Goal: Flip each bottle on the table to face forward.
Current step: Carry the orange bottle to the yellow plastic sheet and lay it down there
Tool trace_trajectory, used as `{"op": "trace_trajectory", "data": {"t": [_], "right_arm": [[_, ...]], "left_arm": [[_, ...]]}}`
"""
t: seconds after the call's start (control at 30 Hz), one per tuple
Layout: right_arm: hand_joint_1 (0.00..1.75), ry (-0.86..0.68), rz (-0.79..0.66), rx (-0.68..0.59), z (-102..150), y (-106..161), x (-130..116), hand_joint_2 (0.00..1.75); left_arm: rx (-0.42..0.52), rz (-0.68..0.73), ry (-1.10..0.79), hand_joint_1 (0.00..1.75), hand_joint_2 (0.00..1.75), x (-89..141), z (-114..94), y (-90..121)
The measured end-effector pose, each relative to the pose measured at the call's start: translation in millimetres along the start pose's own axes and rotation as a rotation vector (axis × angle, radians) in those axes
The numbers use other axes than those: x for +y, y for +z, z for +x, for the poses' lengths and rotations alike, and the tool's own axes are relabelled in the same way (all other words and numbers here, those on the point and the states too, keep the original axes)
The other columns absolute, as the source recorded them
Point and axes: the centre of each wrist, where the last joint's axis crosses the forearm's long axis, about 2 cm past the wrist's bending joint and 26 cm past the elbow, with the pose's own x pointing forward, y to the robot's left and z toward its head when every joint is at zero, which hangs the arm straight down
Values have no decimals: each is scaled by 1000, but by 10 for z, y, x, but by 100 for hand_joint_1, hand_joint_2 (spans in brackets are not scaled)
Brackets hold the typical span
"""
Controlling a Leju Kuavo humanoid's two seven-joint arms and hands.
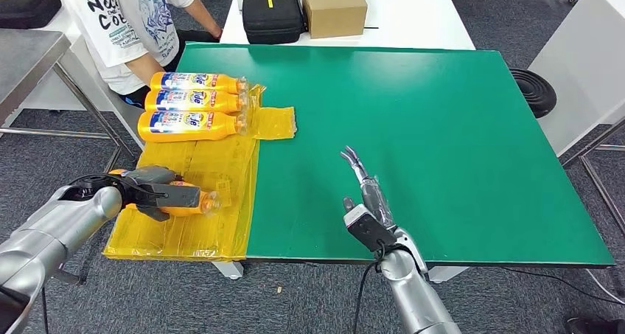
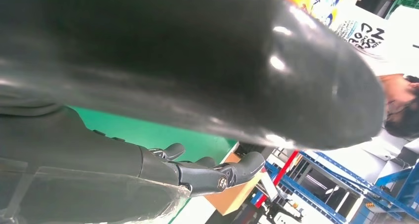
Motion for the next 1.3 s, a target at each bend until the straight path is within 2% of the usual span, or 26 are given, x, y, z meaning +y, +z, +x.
{"op": "trace_trajectory", "data": {"t": [0.3, 0.33, 0.43, 0.47, 0.7, 1.3], "right_arm": [[0, -7, 5, 2, -7, -48, 17, 0], [0, -8, 7, 3, -10, -51, 18, 0], [0, -12, 13, 8, -21, -59, 23, 0], [0, -13, 15, 10, -26, -60, 25, 0], [0, -19, 17, 20, -49, -65, 40, 0], [0, -30, 14, 31, -78, -92, 36, 0]], "left_arm": [[-12, 79, 5, 175, 175, 7, 253, -141], [-14, 83, 2, 166, 175, 10, 288, -158], [-19, 74, -13, 36, 175, 10, 368, -200], [-21, 64, -16, 0, 175, 5, 383, -210], [-53, -12, -22, 0, 175, -40, 429, -246], [-60, -80, -55, 0, 175, 7, 447, -252]]}}
